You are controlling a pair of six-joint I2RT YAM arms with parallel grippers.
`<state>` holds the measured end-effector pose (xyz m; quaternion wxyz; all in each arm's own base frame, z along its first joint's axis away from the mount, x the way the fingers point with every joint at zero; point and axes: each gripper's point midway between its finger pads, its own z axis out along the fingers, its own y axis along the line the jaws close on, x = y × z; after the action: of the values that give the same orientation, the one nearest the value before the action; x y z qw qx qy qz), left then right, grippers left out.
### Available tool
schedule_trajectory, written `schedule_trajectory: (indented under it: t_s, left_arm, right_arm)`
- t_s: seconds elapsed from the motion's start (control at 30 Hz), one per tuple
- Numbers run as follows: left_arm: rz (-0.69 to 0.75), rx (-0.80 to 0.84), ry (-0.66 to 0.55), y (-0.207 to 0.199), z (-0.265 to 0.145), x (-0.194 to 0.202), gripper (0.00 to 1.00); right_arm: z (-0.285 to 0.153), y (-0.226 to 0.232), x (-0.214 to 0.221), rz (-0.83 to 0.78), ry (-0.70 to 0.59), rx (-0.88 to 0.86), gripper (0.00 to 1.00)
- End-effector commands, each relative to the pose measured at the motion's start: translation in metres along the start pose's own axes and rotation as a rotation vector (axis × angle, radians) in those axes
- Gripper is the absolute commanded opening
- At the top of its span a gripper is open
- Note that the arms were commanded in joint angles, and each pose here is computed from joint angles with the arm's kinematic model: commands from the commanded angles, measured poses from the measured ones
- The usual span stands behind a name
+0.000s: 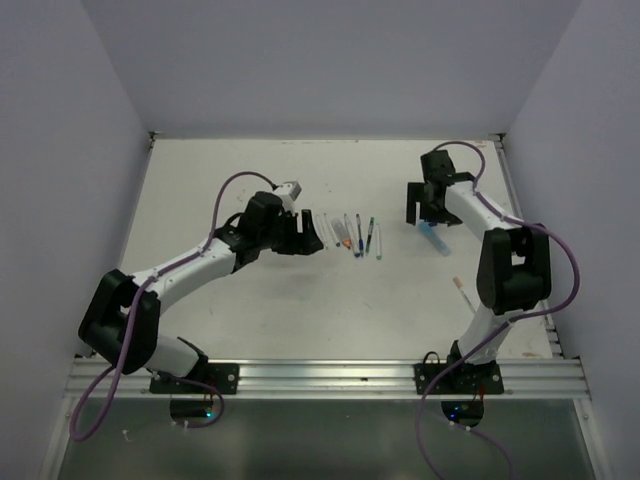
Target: Open the pen caps
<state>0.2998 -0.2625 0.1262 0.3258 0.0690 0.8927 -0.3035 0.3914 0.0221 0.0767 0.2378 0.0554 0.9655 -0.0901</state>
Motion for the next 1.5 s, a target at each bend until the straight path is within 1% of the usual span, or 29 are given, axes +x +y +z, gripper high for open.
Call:
schedule_trajectory:
  t_s: [0.0, 0.13, 0.3, 0.5, 0.67, 0.7, 0.73, 0.77, 0.8, 0.87, 0.9, 1.07, 1.23, 1.27, 1.33, 1.43, 1.47]
  left_arm:
    - [0.008, 0.090, -0.024, -0.017, -0.004, -0.002, 0.73]
    - [0.009, 0.114, -0.030, -0.022, -0.011, 0.000, 0.74]
    - [0.016, 0.123, -0.034, -0.024, -0.016, 0.004, 0.76]
    - [0.009, 0.121, -0.009, -0.022, -0.016, 0.015, 0.78]
    - [0.012, 0.110, -0.013, -0.020, -0.016, 0.015, 0.79]
    - [0.013, 0.106, -0.013, -0.019, -0.016, 0.016, 0.79]
    - [0.013, 0.105, -0.010, -0.019, -0.015, 0.016, 0.79]
    - [0.012, 0.103, -0.008, -0.018, -0.014, 0.017, 0.79]
    - [0.011, 0.099, -0.007, -0.017, -0.014, 0.017, 0.79]
    - [0.012, 0.095, -0.006, -0.017, -0.013, 0.018, 0.79]
    - [0.012, 0.093, -0.007, -0.016, -0.013, 0.018, 0.79]
    - [0.012, 0.084, 0.002, -0.014, -0.012, 0.021, 0.79]
    - [0.011, 0.073, 0.006, -0.011, -0.012, 0.023, 0.79]
    - [0.008, 0.067, 0.006, -0.010, -0.012, 0.023, 0.79]
    - [0.005, 0.063, 0.010, -0.010, -0.012, 0.025, 0.79]
    - [-0.004, 0.066, 0.013, -0.011, -0.012, 0.025, 0.79]
    - [-0.006, 0.062, 0.014, -0.011, -0.013, 0.025, 0.79]
  right_arm:
    - [-0.008, -0.007, -0.005, -0.023, -0.014, -0.028, 0.92]
    - [0.005, -0.008, 0.003, -0.006, 0.029, -0.045, 0.92]
    - [0.026, -0.009, 0.015, 0.019, 0.052, -0.062, 0.91]
    - [0.044, -0.003, 0.027, 0.037, 0.085, -0.101, 0.90]
    - [0.051, 0.000, 0.038, 0.040, 0.115, -0.108, 0.88]
    - [0.052, 0.000, 0.043, 0.042, 0.126, -0.108, 0.86]
    - [0.052, 0.002, 0.044, 0.049, 0.131, -0.116, 0.82]
    - [0.053, 0.001, 0.047, 0.054, 0.135, -0.113, 0.82]
    - [0.054, 0.003, 0.053, 0.056, 0.147, -0.116, 0.77]
    - [0.055, 0.010, 0.060, 0.057, 0.158, -0.142, 0.72]
    - [0.056, 0.010, 0.070, 0.048, 0.177, -0.139, 0.70]
    - [0.054, 0.017, 0.083, 0.015, 0.196, -0.116, 0.64]
    - [0.046, 0.027, 0.084, 0.051, 0.180, -0.169, 0.52]
    - [0.046, 0.028, 0.084, 0.053, 0.177, -0.177, 0.47]
    - [0.044, 0.031, 0.086, 0.058, 0.176, -0.187, 0.41]
    - [0.048, 0.033, 0.089, 0.046, 0.182, -0.190, 0.22]
    - [0.049, 0.034, 0.089, 0.046, 0.183, -0.191, 0.09]
